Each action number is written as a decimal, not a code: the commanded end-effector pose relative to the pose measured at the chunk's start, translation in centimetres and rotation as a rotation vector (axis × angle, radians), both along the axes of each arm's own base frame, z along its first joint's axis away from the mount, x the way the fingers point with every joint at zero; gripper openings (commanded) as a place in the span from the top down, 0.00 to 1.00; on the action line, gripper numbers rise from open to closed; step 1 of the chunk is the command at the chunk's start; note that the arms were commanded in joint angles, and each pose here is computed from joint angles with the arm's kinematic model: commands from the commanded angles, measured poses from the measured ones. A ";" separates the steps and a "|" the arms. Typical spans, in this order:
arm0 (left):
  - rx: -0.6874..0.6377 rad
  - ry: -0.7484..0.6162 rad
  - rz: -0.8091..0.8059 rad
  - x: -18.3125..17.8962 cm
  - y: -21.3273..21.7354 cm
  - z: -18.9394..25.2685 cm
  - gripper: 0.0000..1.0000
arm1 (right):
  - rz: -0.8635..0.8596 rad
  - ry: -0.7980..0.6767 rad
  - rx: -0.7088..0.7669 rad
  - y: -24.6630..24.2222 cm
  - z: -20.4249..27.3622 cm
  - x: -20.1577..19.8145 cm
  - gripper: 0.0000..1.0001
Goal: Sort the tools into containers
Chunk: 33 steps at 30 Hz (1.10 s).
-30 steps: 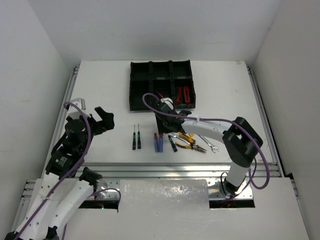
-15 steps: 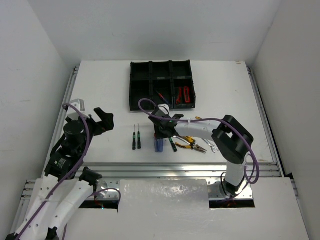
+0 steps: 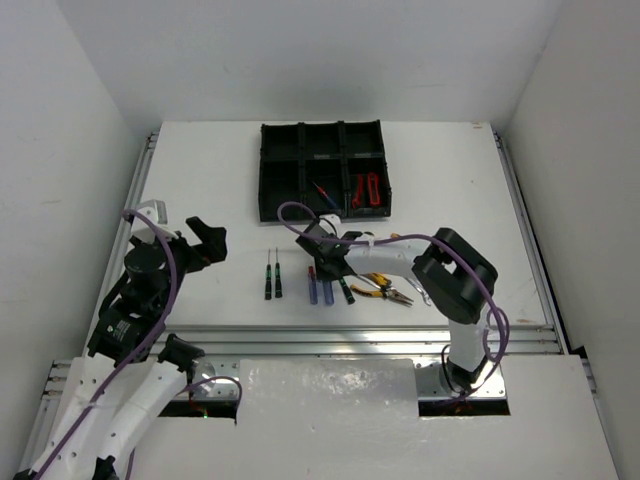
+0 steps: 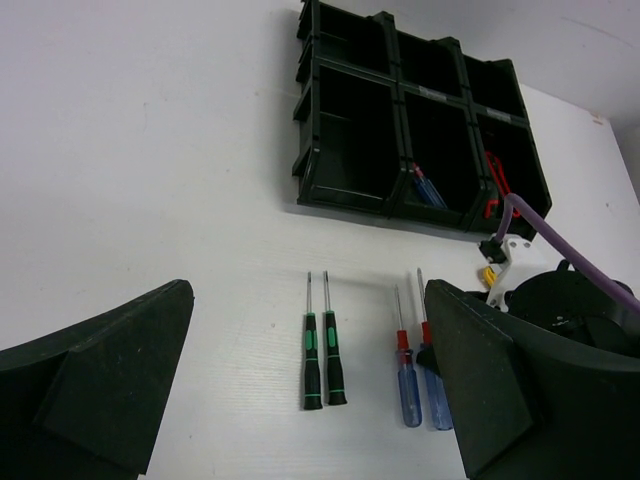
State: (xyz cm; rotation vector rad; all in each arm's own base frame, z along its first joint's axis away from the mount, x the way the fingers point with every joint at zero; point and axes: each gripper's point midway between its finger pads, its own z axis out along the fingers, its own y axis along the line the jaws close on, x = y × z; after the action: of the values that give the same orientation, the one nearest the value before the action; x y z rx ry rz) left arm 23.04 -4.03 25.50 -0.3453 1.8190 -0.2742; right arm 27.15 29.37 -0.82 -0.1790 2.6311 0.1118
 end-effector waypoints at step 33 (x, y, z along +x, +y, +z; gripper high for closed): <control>-0.001 -0.008 -0.064 1.0 -1.4 0.0 0.00 | 0.530 -0.695 -0.368 0.3 13.8 28.2 0.82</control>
State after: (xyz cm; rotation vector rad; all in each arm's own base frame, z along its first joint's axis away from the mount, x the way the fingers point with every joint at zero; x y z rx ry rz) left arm 23.51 -4.84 24.72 -0.3170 1.8566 -0.2929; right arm 53.18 29.45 8.79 -0.8925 1.9393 -0.2168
